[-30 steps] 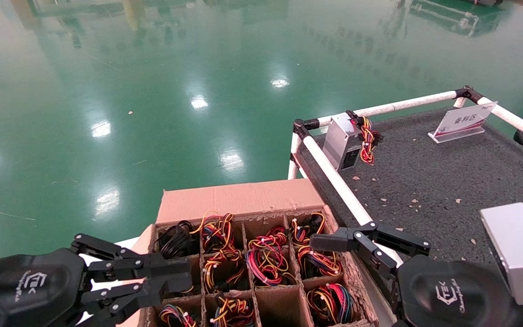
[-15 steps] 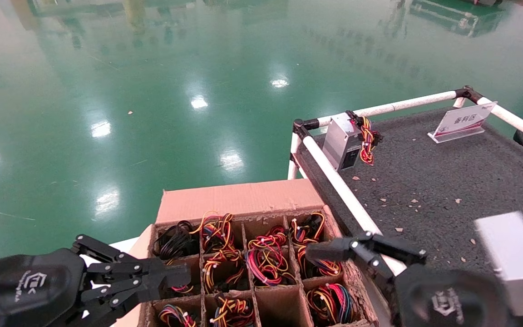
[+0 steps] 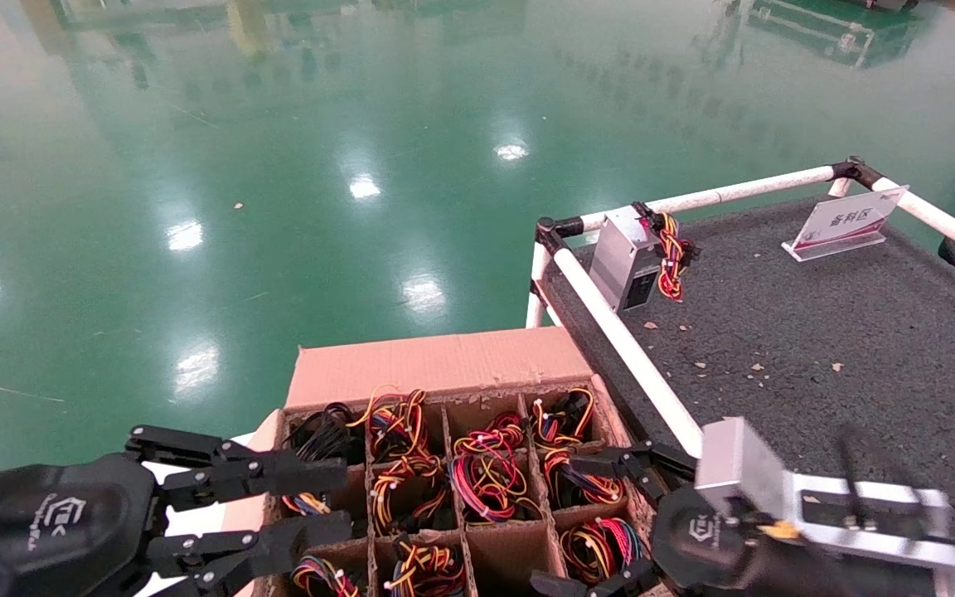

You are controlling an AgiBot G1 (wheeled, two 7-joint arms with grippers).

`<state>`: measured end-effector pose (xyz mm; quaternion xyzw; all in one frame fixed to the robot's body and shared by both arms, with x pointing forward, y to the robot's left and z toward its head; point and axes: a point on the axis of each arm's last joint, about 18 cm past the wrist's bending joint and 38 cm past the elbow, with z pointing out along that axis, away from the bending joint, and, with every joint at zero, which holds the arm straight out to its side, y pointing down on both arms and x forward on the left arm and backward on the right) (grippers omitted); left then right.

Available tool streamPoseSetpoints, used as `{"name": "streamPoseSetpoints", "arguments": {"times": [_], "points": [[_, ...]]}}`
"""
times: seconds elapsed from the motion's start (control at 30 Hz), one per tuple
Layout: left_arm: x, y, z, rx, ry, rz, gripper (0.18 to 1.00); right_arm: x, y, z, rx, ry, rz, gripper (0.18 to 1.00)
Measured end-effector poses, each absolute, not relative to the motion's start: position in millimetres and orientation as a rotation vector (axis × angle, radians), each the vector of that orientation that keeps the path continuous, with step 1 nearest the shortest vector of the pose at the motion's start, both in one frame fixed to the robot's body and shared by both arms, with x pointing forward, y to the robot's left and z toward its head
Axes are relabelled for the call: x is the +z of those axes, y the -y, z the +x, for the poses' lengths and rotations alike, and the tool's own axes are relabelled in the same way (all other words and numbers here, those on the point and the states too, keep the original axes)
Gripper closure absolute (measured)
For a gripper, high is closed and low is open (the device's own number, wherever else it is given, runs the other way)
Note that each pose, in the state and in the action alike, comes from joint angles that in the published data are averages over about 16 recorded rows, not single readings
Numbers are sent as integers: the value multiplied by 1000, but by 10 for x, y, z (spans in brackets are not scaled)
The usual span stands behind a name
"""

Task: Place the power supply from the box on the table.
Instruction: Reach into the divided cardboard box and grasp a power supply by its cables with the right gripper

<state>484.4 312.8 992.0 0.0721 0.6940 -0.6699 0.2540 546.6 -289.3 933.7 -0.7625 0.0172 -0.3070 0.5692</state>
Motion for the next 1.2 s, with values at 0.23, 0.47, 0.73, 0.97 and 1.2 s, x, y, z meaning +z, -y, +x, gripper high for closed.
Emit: {"name": "streamPoseSetpoints", "arguments": {"times": [0.23, 0.47, 0.73, 0.97, 1.2], "points": [[9920, -3128, 4844, -1820, -1886, 196, 758, 9121, 2724, 5640, -739, -68, -1841, 179], [9920, -3128, 4844, -1820, -1886, 196, 594, 9010, 2505, 5776, -735, -78, -1870, 184], [9920, -3128, 4844, -1820, -1886, 196, 414, 8964, 2284, 5945, -748, -110, -1888, 223], [9920, -3128, 4844, -1820, -1886, 196, 295, 8970, 2164, 6093, -772, -165, -1889, 314], [9920, -3128, 4844, -1820, -1886, 196, 223, 8984, 2120, 6197, -789, -220, -1886, 445]]}}
